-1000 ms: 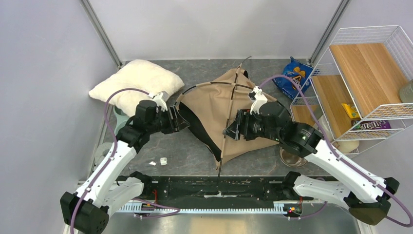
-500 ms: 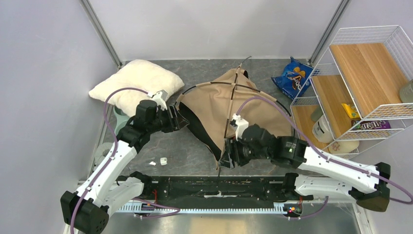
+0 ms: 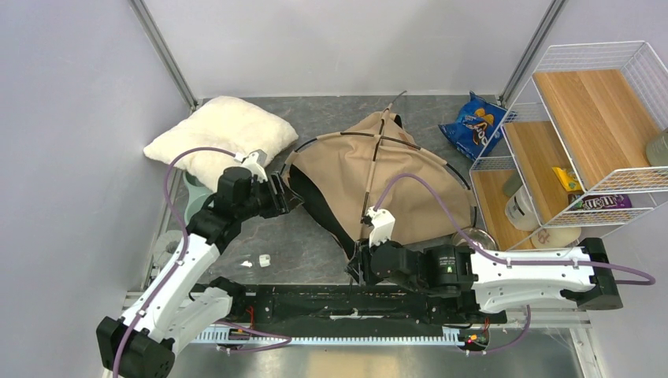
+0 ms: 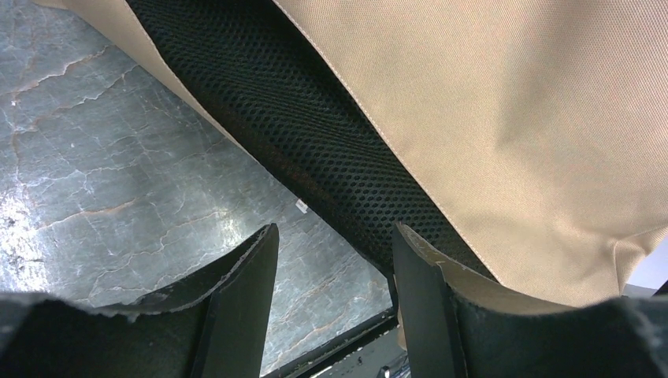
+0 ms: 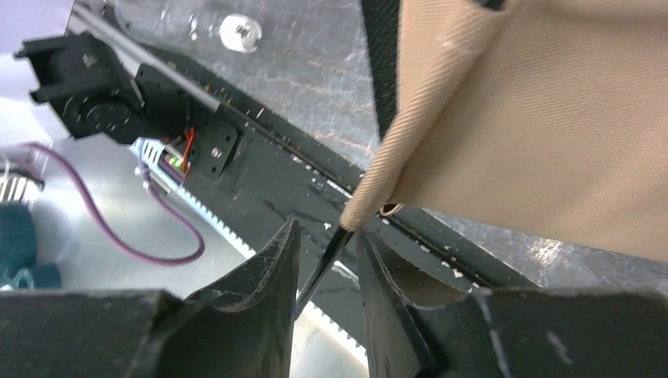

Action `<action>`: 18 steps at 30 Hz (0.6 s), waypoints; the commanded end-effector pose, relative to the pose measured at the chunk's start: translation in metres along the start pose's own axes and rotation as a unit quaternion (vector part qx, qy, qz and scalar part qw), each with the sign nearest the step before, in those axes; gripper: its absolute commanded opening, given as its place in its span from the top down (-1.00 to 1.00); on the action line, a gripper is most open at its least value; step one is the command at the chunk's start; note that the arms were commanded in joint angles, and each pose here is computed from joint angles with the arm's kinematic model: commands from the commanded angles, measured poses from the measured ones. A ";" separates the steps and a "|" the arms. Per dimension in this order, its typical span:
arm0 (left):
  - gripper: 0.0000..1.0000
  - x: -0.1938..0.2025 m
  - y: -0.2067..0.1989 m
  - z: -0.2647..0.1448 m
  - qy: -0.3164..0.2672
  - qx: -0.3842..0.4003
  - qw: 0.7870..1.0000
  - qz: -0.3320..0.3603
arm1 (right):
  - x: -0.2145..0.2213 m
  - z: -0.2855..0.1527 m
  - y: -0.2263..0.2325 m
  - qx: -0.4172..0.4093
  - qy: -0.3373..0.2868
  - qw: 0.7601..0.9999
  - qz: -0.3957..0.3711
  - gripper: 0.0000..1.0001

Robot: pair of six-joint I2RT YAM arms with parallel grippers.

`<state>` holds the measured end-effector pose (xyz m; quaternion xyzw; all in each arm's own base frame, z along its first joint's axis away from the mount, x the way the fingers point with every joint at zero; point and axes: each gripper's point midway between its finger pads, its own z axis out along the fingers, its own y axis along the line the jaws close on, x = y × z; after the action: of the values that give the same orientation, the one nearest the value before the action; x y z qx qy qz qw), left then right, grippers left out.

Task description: Set up the pet tent

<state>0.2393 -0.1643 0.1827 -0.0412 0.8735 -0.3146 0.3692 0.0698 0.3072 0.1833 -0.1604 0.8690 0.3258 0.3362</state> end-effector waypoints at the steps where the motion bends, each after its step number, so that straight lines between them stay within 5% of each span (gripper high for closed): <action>1: -0.23 -0.010 -0.007 -0.004 -0.031 0.012 0.999 -0.009 | -0.015 0.007 -0.014 0.037 -0.059 0.997 0.032 0.23; 7: -0.23 -0.009 -0.007 -0.006 -0.034 0.016 0.999 -0.013 | -0.011 0.012 -0.018 0.038 -0.066 0.996 0.045 0.34; 12: -0.23 -0.010 -0.010 -0.012 -0.042 0.024 0.999 -0.009 | -0.024 0.009 -0.008 0.024 -0.086 0.995 0.044 1.00; 18: -0.24 -0.015 -0.020 -0.024 -0.056 0.040 0.998 0.001 | -0.073 -0.011 0.005 0.018 -0.154 0.987 0.029 1.00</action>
<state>0.2303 -0.1611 0.1956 -0.0427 0.8569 -0.3296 0.3939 0.0921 0.3040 0.1770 -0.1058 0.8621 0.3128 0.3843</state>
